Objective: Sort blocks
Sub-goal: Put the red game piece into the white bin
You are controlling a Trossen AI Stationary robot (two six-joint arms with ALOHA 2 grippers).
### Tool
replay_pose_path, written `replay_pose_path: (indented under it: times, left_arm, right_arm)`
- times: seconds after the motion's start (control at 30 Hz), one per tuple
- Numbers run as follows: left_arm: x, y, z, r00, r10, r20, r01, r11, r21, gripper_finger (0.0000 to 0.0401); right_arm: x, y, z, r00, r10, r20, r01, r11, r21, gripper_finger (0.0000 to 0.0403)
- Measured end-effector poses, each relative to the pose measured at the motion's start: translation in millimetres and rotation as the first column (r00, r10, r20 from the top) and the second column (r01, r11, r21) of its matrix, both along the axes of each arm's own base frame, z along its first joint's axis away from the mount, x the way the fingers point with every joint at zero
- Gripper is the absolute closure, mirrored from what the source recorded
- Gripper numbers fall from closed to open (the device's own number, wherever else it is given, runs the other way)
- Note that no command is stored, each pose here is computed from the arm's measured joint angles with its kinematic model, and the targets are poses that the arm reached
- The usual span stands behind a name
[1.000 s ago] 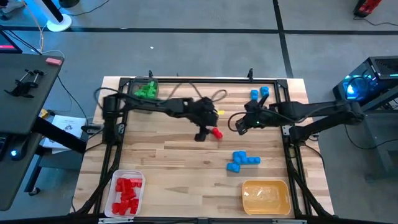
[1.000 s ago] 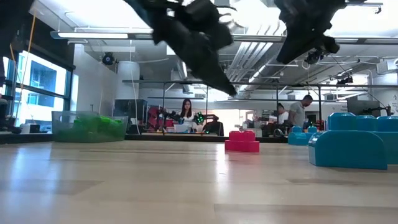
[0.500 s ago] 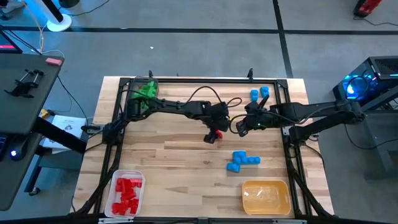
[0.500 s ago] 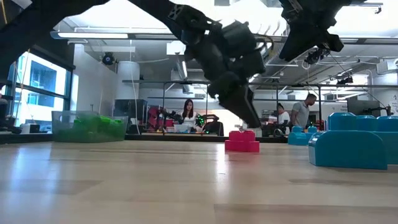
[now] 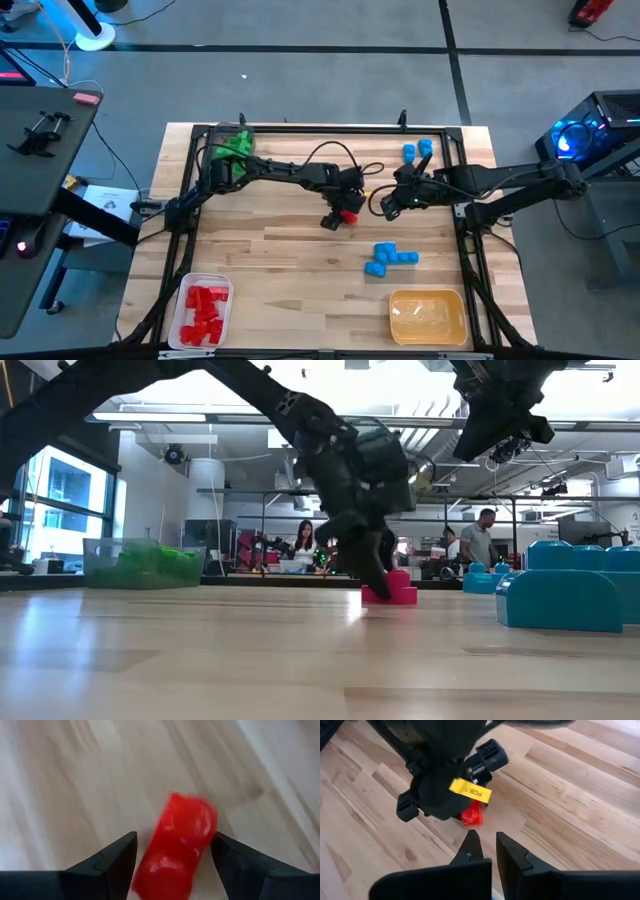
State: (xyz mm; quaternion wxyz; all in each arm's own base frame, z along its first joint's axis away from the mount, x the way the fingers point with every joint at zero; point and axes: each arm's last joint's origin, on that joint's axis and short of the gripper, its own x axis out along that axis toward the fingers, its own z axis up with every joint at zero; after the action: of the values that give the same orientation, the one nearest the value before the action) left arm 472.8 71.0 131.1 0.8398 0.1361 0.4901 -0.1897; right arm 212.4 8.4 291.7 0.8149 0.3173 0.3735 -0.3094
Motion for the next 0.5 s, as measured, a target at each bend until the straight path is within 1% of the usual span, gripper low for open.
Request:
replay_pose_path:
  times: [0.23,0.33,0.4,0.5]
  left_arm:
    - [-0.2,-3.3,-18.3,0.998,-0.003,-0.063,0.002,1.0,-0.019,0.0162]
    - [-1.8,-4.2,-17.8,0.995,0.049,-0.091,-0.053,0.998,-0.039,0.0167]
    - [-3.0,-4.3,-14.5,0.991,0.087,-0.106,-0.093,0.994,-0.051,0.0186]
    - [-7.3,-4.6,-8.8,0.974,0.163,-0.155,-0.177,0.981,-0.083,0.0243]
  right_arm:
    - [-0.5,0.0,-0.5,1.0,0.001,-0.008,-0.001,1.0,0.0,0.0403]
    - [-0.7,0.0,-0.6,1.0,0.001,-0.01,-0.001,1.0,0.001,0.0403]
    - [-0.8,0.0,-0.6,1.0,0.002,-0.012,-0.002,1.0,0.001,0.0403]
    - [-0.9,0.0,-0.7,1.0,0.016,-0.017,-0.016,1.0,-0.009,0.0403]
